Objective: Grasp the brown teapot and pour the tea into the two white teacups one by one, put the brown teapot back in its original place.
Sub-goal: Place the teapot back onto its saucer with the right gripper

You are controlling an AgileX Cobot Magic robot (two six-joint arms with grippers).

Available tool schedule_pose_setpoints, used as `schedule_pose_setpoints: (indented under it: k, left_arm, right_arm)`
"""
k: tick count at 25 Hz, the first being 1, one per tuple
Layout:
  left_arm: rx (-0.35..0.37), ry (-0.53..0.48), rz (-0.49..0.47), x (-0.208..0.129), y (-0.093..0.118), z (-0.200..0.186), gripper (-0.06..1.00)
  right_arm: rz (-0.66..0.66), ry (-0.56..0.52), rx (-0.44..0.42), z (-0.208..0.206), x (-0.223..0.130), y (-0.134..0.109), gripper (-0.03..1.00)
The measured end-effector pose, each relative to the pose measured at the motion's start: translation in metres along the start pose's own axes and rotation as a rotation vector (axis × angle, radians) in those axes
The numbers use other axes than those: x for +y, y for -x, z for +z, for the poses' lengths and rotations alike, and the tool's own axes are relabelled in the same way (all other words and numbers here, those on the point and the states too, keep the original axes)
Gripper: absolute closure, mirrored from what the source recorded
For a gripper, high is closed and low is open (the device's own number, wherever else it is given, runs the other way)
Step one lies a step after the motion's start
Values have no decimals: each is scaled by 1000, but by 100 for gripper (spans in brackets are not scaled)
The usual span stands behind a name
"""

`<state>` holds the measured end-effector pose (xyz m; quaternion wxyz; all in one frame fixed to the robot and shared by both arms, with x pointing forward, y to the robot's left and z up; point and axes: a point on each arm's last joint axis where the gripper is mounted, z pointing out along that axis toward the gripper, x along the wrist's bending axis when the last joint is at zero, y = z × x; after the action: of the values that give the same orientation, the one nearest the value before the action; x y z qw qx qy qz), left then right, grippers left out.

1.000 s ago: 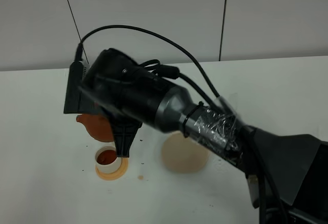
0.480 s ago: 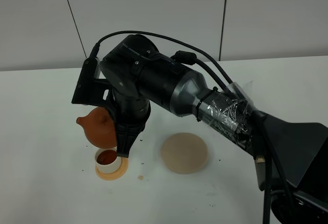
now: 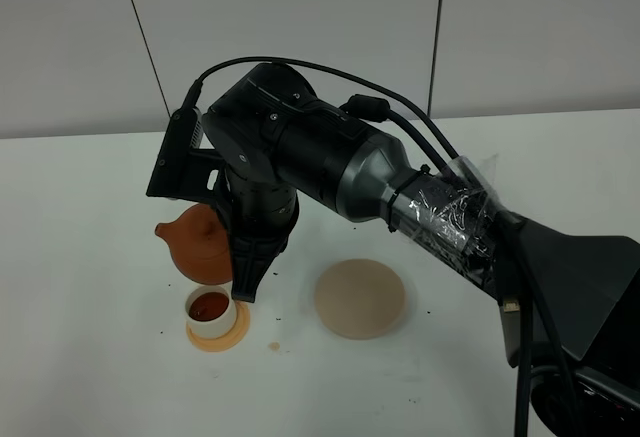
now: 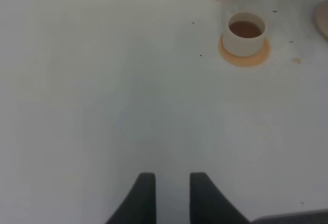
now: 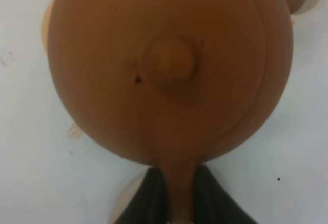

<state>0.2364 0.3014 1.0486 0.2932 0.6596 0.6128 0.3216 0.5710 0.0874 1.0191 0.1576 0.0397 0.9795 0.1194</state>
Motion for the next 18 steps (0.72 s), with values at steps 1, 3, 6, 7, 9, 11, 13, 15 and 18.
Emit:
schedule_pose_setpoints:
  k: [1, 3, 6, 7, 9, 11, 13, 15, 18]
  left_arm:
    - [0, 0, 0, 0, 0, 0, 71]
    - [0, 0, 0, 0, 0, 0, 71]
    - [0, 0, 0, 0, 0, 0, 71]
    - [0, 0, 0, 0, 0, 0, 71]
    - [0, 0, 0, 0, 0, 0, 71]
    - [0, 0, 0, 0, 0, 0, 71]
    - [0, 0, 0, 0, 0, 0, 71]
    - [0, 0, 0, 0, 0, 0, 71]
    - [0, 1, 0, 0, 0, 0, 71]
  right_arm:
    - [9, -1, 0, 0, -1, 2, 87]
    - [29, -4, -4, 1, -5, 6, 87]
    - [79, -17, -16, 2, -14, 17, 87]
    - [98, -22, -21, 2, -17, 21, 87]
    - [147, -29, -30, 3, -24, 30, 87]
    - [198, -38, -36, 4, -33, 38, 87]
    - [245, -63, -31, 5, -45, 44, 87]
    - [278, -98, -20, 4, -60, 47, 87]
    - [320, -140, -5, -2, -78, 46, 87]
